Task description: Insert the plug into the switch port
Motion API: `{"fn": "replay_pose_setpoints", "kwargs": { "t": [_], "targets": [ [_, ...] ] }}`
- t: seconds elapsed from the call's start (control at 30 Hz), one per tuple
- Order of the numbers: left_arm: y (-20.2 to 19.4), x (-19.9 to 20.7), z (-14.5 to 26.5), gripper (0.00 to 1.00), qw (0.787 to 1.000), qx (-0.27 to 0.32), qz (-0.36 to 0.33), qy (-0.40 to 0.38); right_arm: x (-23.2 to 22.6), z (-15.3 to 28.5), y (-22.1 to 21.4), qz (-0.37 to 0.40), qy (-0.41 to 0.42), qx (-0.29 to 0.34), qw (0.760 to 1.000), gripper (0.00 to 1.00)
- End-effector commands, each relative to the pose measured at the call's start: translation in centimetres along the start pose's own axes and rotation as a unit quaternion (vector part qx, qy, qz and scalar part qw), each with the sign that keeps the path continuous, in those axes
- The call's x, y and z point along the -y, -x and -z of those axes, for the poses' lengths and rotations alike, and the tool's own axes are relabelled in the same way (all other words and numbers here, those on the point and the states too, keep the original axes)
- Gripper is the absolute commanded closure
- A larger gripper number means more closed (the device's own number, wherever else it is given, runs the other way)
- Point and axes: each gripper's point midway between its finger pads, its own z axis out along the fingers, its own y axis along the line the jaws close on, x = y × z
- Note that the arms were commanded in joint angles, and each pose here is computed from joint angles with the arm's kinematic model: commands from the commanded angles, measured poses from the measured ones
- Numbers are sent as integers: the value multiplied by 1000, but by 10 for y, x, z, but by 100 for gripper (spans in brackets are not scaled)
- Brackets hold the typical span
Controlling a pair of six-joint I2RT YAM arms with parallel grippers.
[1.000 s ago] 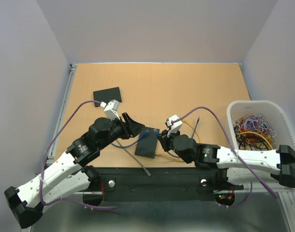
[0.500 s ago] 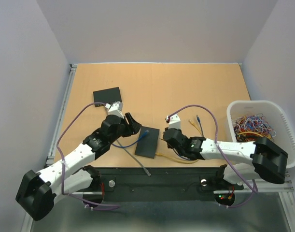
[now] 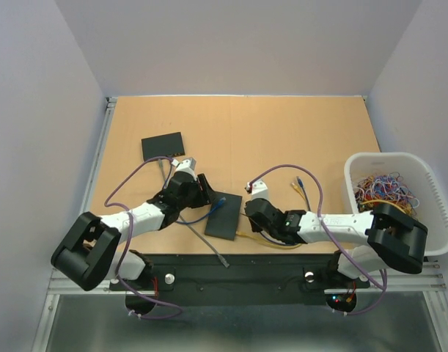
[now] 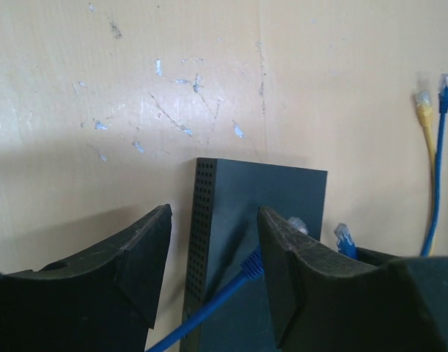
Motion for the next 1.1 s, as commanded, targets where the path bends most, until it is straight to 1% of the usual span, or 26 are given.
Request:
{"fn": "replay_pose_setpoints", "kwargs": {
  "t": [0.0, 0.1, 0.4, 0.77, 0.93, 1.07],
  "targets": [
    [28, 20, -8, 39, 999, 39, -20, -31, -22, -2, 10, 1, 52, 14, 999, 100],
    [26, 18, -13, 39, 999, 36, -24, -31, -27, -6, 3, 8, 62, 4, 998, 100],
    [9, 23, -26, 42, 998, 1, -39, -58, -33, -12, 4, 10, 70, 7, 997, 100],
    [0, 21, -33, 45, 996, -14, -55, -66, -37, -5, 20, 8, 84, 36, 996, 99],
    [0, 22, -36, 46, 996, -19, -58, -68, -45, 2, 28, 19, 111, 48, 992, 100],
    [0, 26, -39, 46, 995, -24, -64, -76, -57, 6, 24, 36, 145, 44, 988, 100]
  ]
}}
